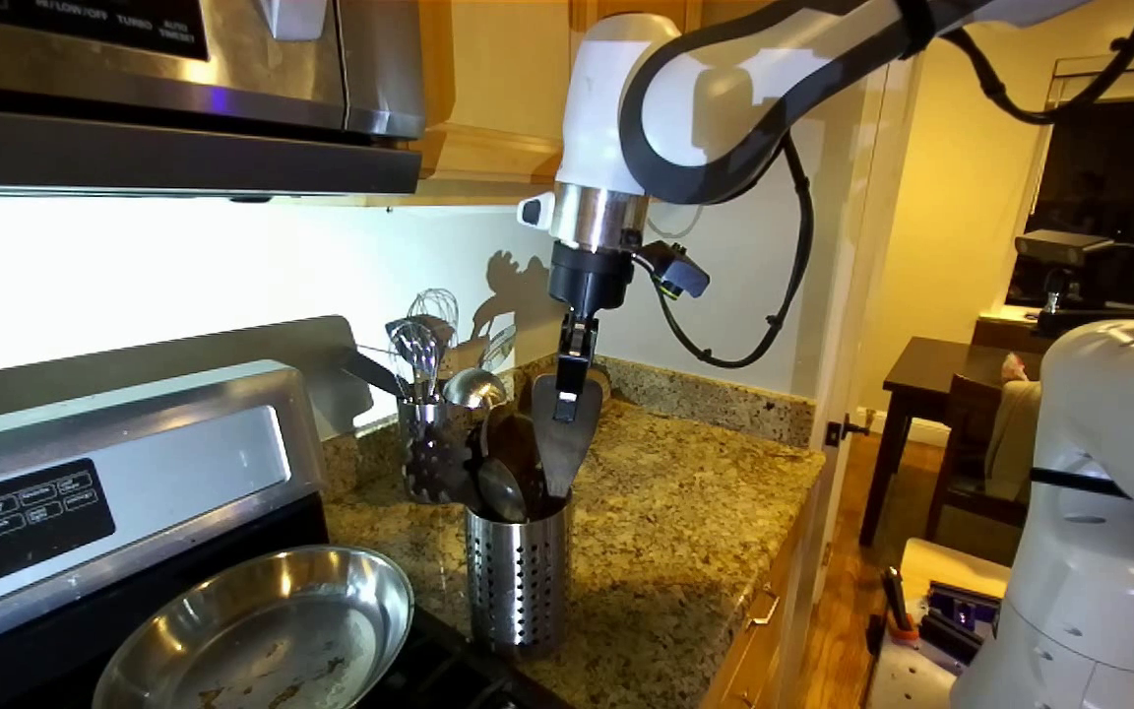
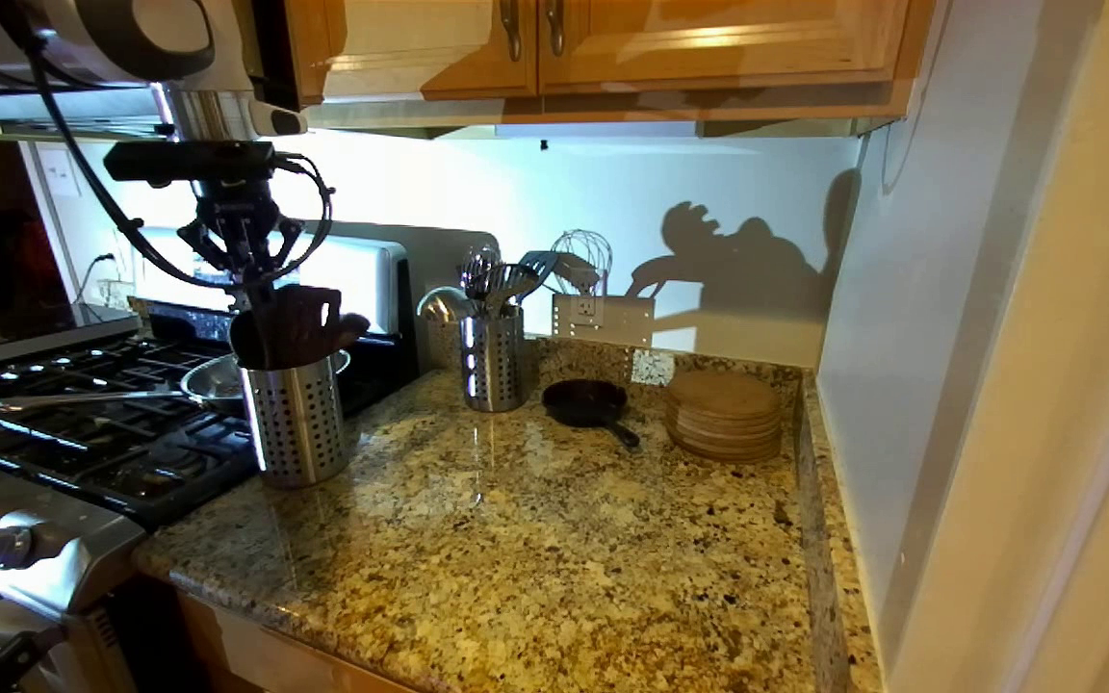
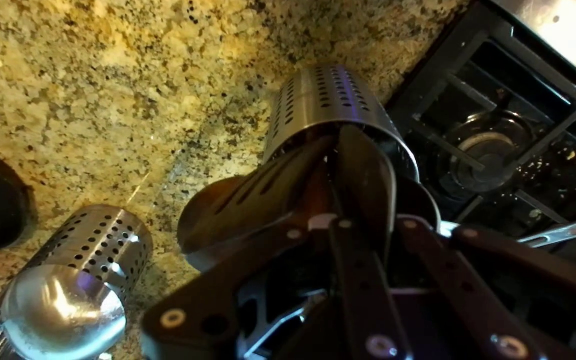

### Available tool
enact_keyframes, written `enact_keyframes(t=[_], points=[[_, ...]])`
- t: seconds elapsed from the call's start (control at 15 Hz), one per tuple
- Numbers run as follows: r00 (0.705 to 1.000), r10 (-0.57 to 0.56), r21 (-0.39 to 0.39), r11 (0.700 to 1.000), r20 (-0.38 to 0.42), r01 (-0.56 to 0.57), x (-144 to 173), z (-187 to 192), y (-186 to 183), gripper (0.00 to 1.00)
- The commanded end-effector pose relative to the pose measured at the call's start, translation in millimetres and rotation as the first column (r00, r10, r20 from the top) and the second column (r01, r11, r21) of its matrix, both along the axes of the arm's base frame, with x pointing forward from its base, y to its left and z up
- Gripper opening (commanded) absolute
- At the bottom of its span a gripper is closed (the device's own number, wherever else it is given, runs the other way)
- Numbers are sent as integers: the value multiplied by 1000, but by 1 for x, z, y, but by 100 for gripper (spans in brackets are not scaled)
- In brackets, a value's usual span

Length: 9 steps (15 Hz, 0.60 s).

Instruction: Place the black spoon on the counter

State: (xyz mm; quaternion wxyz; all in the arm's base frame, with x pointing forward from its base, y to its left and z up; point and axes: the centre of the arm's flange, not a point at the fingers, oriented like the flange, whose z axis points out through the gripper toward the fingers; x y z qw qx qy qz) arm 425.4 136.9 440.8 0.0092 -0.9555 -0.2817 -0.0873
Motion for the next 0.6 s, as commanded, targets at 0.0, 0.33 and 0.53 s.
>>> enact_keyframes(t=[0.0, 0.33, 0.53], points=[[1000, 17, 15, 1000, 16, -17, 4, 1, -2, 8], [1000, 14, 3, 1000, 15, -14, -1, 7, 0, 8], [999, 18, -23, 1000, 41, -17, -6, 21, 0, 8]])
